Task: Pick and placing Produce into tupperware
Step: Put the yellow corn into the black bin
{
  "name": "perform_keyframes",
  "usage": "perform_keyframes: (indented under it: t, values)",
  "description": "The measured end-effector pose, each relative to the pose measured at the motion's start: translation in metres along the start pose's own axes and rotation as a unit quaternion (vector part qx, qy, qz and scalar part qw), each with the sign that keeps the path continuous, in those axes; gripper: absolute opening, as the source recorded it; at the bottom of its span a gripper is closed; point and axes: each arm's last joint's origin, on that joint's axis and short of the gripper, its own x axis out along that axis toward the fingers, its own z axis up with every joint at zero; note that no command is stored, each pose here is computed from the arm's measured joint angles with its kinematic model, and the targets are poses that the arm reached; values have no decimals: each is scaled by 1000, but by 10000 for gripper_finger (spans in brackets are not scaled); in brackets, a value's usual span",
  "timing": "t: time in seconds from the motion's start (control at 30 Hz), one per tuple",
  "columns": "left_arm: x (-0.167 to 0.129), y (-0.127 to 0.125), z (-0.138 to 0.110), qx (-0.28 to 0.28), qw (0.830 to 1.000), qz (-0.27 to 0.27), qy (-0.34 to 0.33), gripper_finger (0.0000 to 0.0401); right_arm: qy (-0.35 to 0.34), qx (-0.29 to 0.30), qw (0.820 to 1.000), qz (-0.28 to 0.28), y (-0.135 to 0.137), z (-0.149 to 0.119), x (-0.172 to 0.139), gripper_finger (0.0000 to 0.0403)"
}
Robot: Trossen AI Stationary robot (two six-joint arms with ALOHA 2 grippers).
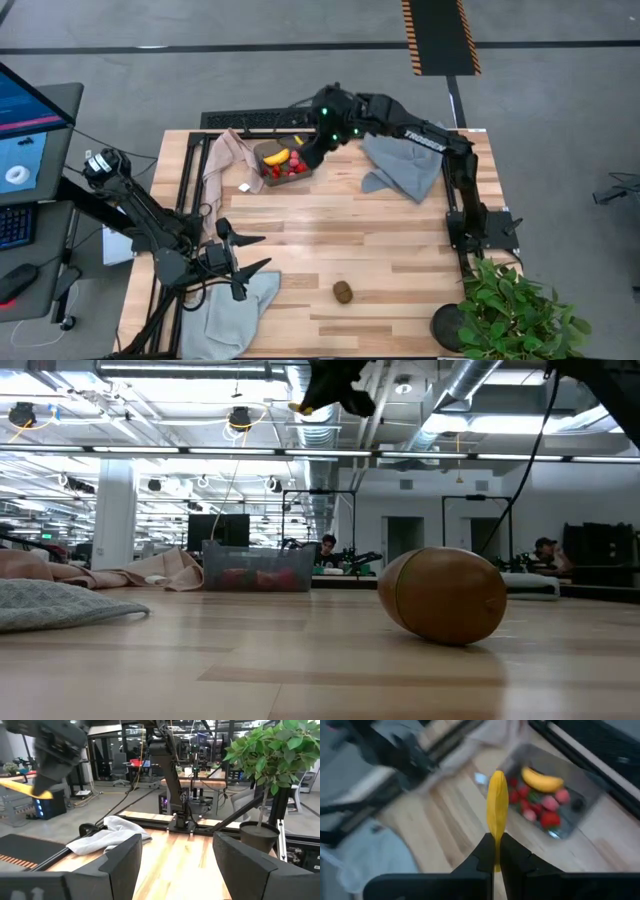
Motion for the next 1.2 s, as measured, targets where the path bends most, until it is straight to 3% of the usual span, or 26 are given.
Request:
perform_keyframes:
  t: [0.13,0.33,0.77,0.97,1.2]
  values:
    - [0,0,0,0,1000,1,0,236,-46,12,998,40,-18,18,0,39]
    - [0,0,0,2,1000,5,1,236,-61,20,997,51,-35,30,34,39]
    - [0,0,-2,5,1000,8,5,236,14,40,999,22,-81,17,143,41]
    - [0,0,-2,5,1000,8,5,236,38,70,996,29,-107,12,167,46]
    - [0,0,-2,5,1000,8,5,236,56,86,994,41,-116,6,184,77]
